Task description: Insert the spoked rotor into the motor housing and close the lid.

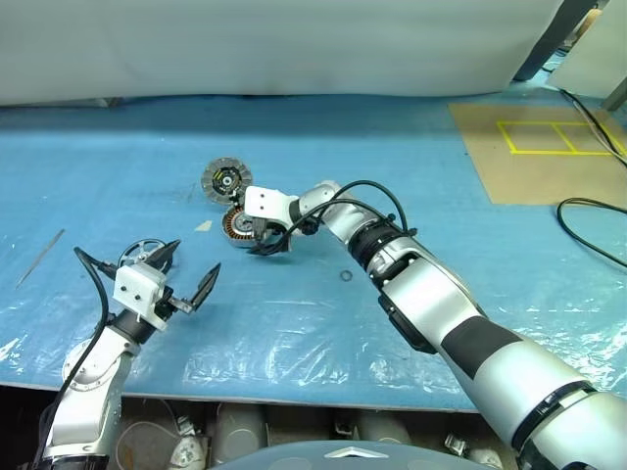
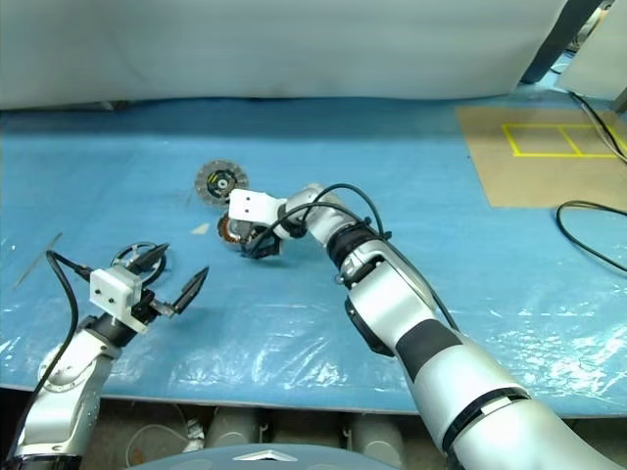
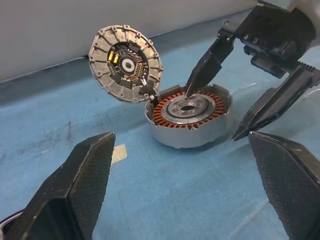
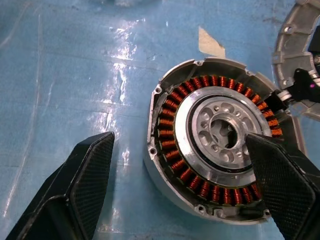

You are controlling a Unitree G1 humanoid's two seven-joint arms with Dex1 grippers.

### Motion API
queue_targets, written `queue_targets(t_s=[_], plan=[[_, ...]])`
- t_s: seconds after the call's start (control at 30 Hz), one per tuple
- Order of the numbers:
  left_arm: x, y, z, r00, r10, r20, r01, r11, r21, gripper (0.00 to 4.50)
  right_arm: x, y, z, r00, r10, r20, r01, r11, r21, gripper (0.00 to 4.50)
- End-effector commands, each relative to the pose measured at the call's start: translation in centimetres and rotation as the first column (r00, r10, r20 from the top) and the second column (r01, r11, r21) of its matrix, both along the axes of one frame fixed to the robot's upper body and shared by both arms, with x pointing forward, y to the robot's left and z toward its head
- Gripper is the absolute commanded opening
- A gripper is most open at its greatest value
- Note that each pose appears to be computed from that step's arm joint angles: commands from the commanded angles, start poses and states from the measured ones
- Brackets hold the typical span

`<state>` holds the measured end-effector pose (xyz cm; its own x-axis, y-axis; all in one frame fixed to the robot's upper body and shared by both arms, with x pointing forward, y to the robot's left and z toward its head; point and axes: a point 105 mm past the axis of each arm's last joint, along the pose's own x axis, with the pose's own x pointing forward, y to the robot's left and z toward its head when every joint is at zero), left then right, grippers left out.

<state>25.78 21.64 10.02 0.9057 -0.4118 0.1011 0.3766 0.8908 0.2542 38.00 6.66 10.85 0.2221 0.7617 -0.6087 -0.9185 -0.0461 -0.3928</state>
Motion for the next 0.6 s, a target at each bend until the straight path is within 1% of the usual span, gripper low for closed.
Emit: queue_targets(t_s=[0.03,0.13,0.2,0.33,0.43,0.53,0.6], plan=[[-0.5,0.5,1.6,0.997,0.036,0.065,-0.037,0.999,0.014,4.49,-0.1,0.9,0.4,0.997,0.035,0.069,-0.032,0.999,-0.041,4.36],[-0.7,0.7,1.4,0.997,0.047,0.057,-0.048,0.999,0.016,4.49,-0.3,1.1,0.0,0.995,0.056,0.088,-0.05,0.996,-0.071,4.36],[-0.7,0.8,1.3,0.997,0.05,0.054,-0.051,0.999,0.017,4.49,-0.6,1.1,-0.8,0.995,0.064,0.072,-0.056,0.993,-0.105,4.36],[-0.4,0.8,1.4,0.998,0.041,0.055,-0.042,0.999,0.022,4.49,-0.5,-0.2,-2.7,0.996,0.053,0.07,-0.033,0.965,-0.26,4.36],[0.0,0.6,1.6,0.998,0.024,0.058,-0.026,0.999,0.028,4.49,-0.3,-0.9,-3.3,0.994,0.064,0.089,-0.029,0.935,-0.353,4.36],[0.2,0.5,1.7,0.998,0.014,0.059,-0.016,0.999,0.029,4.5,-0.6,-0.3,-3.1,0.99,0.096,0.103,-0.05,0.924,-0.38,3.79],[0.3,0.4,1.6,0.998,0.011,0.059,-0.013,1.0,0.029,4.5,-0.7,0.0,-3.1,0.987,0.11,0.115,-0.058,0.92,-0.387,3.15]])
